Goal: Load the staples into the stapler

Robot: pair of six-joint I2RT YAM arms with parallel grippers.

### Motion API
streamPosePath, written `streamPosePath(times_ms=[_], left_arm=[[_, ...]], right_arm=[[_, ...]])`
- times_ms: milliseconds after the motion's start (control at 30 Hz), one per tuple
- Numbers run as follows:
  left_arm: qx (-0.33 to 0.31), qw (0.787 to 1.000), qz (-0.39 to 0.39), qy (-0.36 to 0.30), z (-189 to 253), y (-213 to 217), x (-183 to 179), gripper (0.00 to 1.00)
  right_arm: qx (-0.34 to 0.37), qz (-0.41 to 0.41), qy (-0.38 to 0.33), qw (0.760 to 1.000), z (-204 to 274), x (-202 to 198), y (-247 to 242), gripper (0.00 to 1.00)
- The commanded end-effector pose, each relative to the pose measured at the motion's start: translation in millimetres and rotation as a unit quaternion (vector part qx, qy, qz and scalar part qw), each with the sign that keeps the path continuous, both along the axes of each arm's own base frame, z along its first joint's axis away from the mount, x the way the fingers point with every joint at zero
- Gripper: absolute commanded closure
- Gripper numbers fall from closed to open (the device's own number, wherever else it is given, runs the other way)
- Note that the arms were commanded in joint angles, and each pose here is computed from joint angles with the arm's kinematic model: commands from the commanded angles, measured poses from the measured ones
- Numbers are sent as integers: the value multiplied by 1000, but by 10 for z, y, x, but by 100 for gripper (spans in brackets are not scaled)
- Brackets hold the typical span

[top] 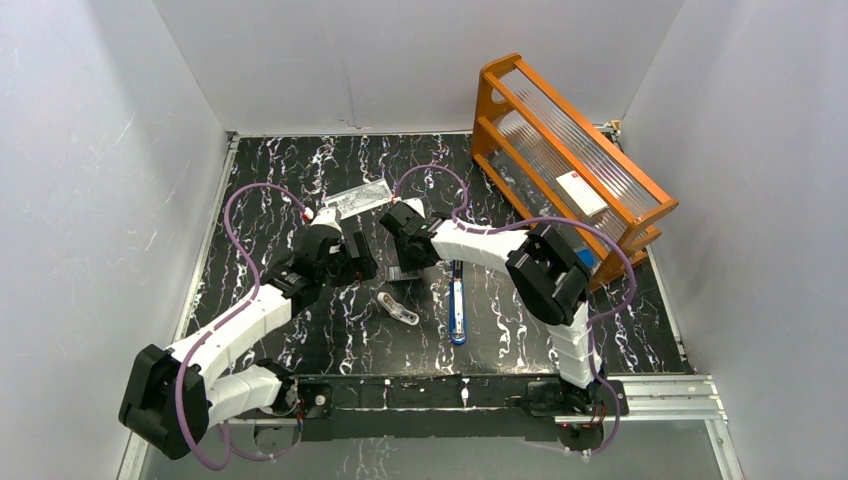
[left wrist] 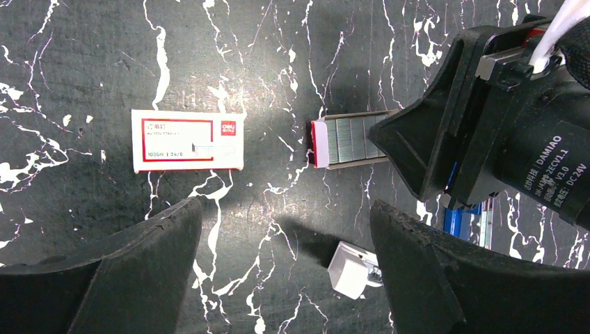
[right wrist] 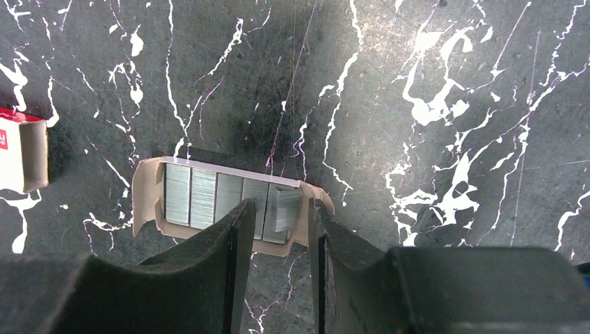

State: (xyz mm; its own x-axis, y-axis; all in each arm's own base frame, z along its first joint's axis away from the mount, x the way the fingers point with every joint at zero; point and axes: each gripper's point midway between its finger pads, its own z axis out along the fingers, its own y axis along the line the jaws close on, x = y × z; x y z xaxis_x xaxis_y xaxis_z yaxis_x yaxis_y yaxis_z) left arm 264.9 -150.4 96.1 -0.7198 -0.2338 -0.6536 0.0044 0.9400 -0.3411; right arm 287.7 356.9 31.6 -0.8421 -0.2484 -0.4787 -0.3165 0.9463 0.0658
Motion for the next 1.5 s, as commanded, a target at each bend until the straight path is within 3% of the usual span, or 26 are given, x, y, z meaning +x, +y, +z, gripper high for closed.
streamPosePath(times_ms=[0, 267, 667, 1067, 1467], left_arm=[[3, 1000, 4, -8, 10, 19, 30, 13], [3, 1000, 4, -9, 16, 25, 26, 13], [4, 1000, 4, -8, 13, 26, 23, 13], [3, 1000, 4, -9, 20, 20, 30, 13], [4, 1000, 3, -9, 15, 19, 33, 13]], right_arm=[[3, -4, -7, 1000, 63, 61, 34, 58], [48, -12, 17, 999, 34, 38, 76, 63], [92, -34, 51, 994, 3, -36, 24, 59], [113, -45, 27, 992, 152, 88, 30, 75], [150, -34, -4, 988, 448, 118, 69, 76]])
